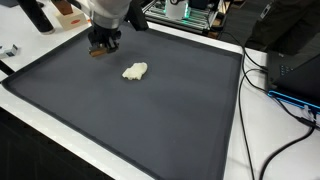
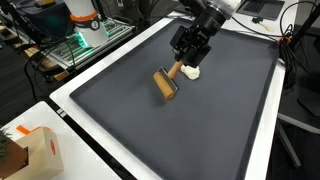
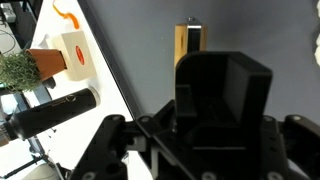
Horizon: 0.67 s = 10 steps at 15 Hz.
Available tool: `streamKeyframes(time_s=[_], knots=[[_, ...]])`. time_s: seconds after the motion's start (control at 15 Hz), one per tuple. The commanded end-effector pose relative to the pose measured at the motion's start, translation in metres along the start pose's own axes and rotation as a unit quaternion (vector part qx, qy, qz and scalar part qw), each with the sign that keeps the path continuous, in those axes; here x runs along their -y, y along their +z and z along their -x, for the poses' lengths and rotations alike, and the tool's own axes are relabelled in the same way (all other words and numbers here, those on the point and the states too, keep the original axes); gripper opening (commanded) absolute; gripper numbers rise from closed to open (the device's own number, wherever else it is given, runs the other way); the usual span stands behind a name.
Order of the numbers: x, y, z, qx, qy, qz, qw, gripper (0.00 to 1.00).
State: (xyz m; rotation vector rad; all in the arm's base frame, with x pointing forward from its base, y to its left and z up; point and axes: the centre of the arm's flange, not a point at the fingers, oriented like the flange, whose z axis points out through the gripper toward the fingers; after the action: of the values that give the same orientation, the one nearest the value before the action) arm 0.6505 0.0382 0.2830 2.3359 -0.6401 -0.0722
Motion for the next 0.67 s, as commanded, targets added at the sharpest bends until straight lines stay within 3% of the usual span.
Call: streamKeyframes(time_s=[0.0, 0.6], knots=[[0.007, -0.005, 0.001, -0.020, -0.007, 0.020, 0.9996, 0.19], [0.024, -0.017, 0.009, -0.075, -0.035, 0.026, 0.9962, 0.19]])
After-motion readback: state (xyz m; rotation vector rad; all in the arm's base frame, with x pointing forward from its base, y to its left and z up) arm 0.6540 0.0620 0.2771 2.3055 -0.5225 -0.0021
